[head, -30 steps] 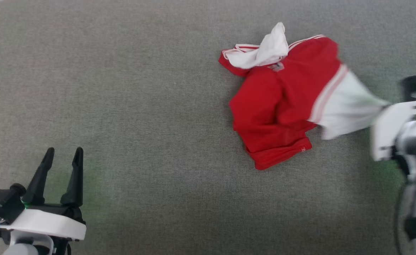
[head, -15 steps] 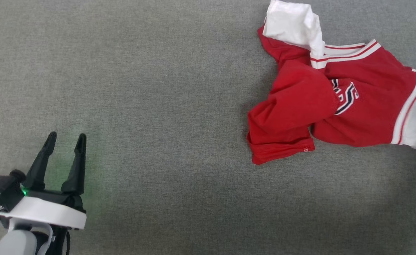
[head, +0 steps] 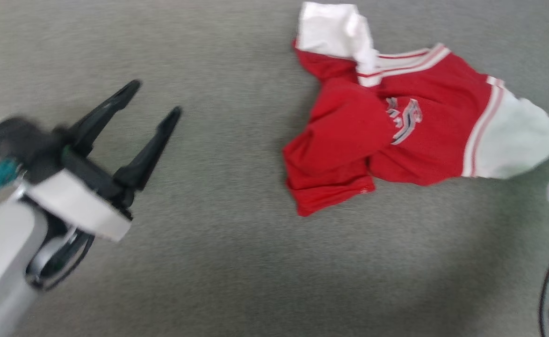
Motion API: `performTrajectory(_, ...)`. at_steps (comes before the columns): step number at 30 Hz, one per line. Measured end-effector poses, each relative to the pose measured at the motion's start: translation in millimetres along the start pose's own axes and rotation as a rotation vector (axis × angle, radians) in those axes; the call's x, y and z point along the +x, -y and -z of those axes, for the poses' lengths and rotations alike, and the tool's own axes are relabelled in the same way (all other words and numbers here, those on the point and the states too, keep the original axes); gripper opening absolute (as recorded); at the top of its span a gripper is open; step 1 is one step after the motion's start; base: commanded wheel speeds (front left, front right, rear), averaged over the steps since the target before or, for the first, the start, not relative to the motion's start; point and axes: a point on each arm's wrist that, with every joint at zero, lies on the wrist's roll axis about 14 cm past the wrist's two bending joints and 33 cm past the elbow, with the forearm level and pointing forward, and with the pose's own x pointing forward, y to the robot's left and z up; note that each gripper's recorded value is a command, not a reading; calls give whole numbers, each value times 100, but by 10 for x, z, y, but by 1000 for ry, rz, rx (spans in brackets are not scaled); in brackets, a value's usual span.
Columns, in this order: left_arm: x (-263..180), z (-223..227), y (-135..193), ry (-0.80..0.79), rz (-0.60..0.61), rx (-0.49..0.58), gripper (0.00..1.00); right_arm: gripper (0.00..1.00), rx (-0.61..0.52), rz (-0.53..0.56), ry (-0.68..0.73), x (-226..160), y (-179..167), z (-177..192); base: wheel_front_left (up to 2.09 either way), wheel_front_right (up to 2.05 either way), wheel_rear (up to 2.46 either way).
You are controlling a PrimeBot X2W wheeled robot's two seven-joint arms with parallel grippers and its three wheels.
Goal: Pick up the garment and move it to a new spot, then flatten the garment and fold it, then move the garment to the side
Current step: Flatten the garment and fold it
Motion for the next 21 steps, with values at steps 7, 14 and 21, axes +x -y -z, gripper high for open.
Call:
performTrajectory(7, 885, 17, 441, -235, 293, 11, 100, 100, 99, -91, 66, -257, -129, 75, 0, 0, 0)
performTrajectory(14, 1604, 339, 622, -506, 375, -174, 100, 100, 148, -102, 38, -504, -93, 355, 0, 0, 0)
performTrajectory(21, 2047, 690, 734, -705, 402, -337, 100, 100, 150, -29, -33, -740, 168, 695, 0, 0, 0)
